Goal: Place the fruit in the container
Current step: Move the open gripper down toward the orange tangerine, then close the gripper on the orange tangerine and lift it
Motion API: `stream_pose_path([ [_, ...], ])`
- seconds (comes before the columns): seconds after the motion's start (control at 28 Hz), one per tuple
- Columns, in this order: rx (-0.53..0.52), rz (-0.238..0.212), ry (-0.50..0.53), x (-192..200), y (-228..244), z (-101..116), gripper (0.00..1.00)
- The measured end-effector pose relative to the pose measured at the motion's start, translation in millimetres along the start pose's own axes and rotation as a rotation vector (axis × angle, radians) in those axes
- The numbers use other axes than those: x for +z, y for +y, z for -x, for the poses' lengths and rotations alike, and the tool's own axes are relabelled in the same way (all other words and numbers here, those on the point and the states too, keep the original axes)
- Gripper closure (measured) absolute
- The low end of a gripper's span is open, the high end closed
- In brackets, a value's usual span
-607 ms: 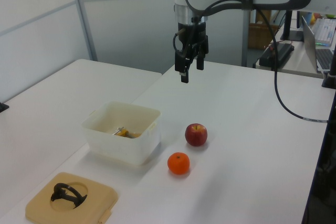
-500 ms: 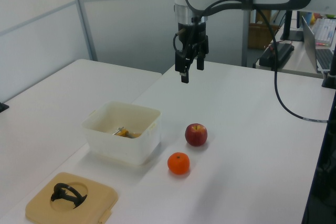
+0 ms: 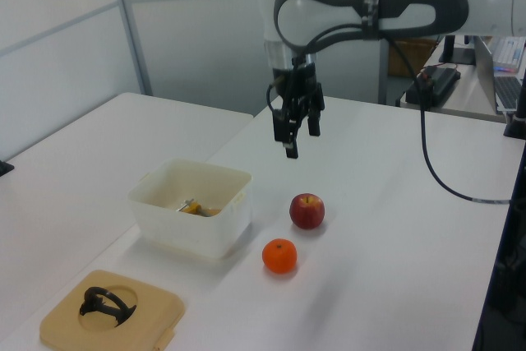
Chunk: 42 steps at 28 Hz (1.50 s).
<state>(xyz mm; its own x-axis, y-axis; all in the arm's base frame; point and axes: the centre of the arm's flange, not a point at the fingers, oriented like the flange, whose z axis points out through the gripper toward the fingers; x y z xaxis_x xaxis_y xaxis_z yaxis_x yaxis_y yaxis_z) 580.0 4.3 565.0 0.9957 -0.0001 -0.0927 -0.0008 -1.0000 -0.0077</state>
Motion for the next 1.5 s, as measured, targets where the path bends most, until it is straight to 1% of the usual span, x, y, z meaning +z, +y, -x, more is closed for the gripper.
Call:
stream_pose_path([
  [0.14, -0.021, 0.002, 0.0, 22.9, -12.4, -4.9, 0.0],
  [0.29, -0.032, 0.002, 0.032, 52.4, -19.2, -12.3, 0.0],
  [0.46, -0.038, 0.003, 0.067, 116.4, -22.3, -26.3, 0.0],
  [0.5, -0.043, 0.003, 0.061, 134.0, -24.6, -29.5, 0.0],
  [0.57, -0.053, 0.004, 0.046, 154.6, -28.3, -33.3, 0.0],
  [0.71, -0.102, 0.006, 0.011, 183.5, -34.4, -39.5, 0.0],
  [1.11, -0.135, 0.007, 0.021, 221.4, -41.4, -54.0, 0.0],
  [1.29, -0.146, 0.006, 0.02, 224.6, -46.3, -54.5, 0.0],
  [1.32, -0.148, 0.006, 0.02, 224.7, -47.7, -54.5, 0.02],
  [1.39, -0.152, 0.005, 0.022, 224.9, -50.4, -54.6, 0.02],
  [1.5, -0.156, 0.004, 0.028, 224.8, -52.9, -55.2, 0.1],
])
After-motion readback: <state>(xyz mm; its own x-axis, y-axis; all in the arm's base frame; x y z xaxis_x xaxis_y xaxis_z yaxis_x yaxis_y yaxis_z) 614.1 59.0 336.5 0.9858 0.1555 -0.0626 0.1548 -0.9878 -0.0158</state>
